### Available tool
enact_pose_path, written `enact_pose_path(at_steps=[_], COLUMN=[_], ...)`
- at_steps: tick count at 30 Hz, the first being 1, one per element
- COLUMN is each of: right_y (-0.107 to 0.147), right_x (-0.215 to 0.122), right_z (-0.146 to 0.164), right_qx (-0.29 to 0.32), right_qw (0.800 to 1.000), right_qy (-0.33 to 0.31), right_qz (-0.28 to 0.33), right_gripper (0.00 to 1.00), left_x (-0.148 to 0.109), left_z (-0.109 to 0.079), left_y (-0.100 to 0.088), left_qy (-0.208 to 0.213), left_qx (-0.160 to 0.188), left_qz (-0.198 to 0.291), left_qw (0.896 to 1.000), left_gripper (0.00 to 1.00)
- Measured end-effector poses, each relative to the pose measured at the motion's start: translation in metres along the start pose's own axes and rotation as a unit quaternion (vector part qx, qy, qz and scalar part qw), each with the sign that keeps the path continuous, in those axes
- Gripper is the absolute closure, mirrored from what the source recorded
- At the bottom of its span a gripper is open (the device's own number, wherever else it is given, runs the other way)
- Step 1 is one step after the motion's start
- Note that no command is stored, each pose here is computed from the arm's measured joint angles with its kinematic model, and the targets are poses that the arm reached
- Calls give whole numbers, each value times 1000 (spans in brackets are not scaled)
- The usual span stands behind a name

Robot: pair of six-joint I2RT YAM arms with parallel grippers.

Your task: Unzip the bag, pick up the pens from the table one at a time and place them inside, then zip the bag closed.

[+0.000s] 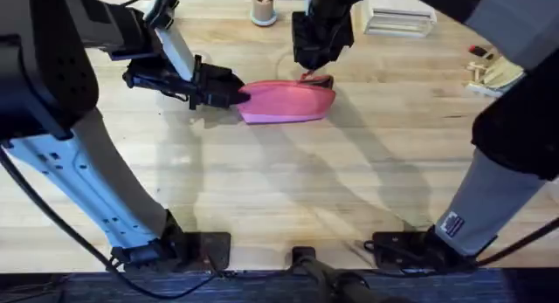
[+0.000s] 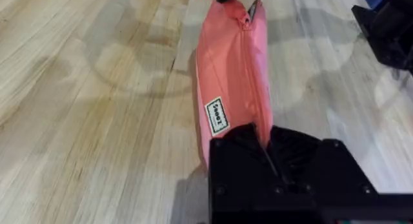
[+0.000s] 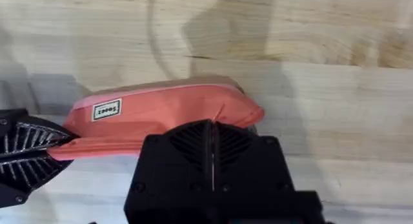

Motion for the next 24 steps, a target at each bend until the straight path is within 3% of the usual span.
enact_pose_path(at_steps=[17, 24], right_y=[-16, -17], right_x=[2, -13], right_z=[-55, -68], right_qx=[63, 78], right_qw=[998, 997], right_qy=[17, 15], right_qz=[8, -9], right_gripper=[968, 970], left_x=[0, 0], left_z=[0, 0], left_y=[0, 0], left_qy=[0, 0], left_qx=[0, 0], left_qz=[0, 0], left_qw=[1000, 1000], left_gripper=[959, 959])
Point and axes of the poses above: each hand's point on the last joint's axis, 136 mm out from that joint toward the fingers, its own x axis out along the fingers, its own z axis along the line the jaws close on, y = z × x, the point moved 10 cm from there along -x, back along the fingers, and after that the axes turned 6 degrees about -x, right-handed, at the moved point
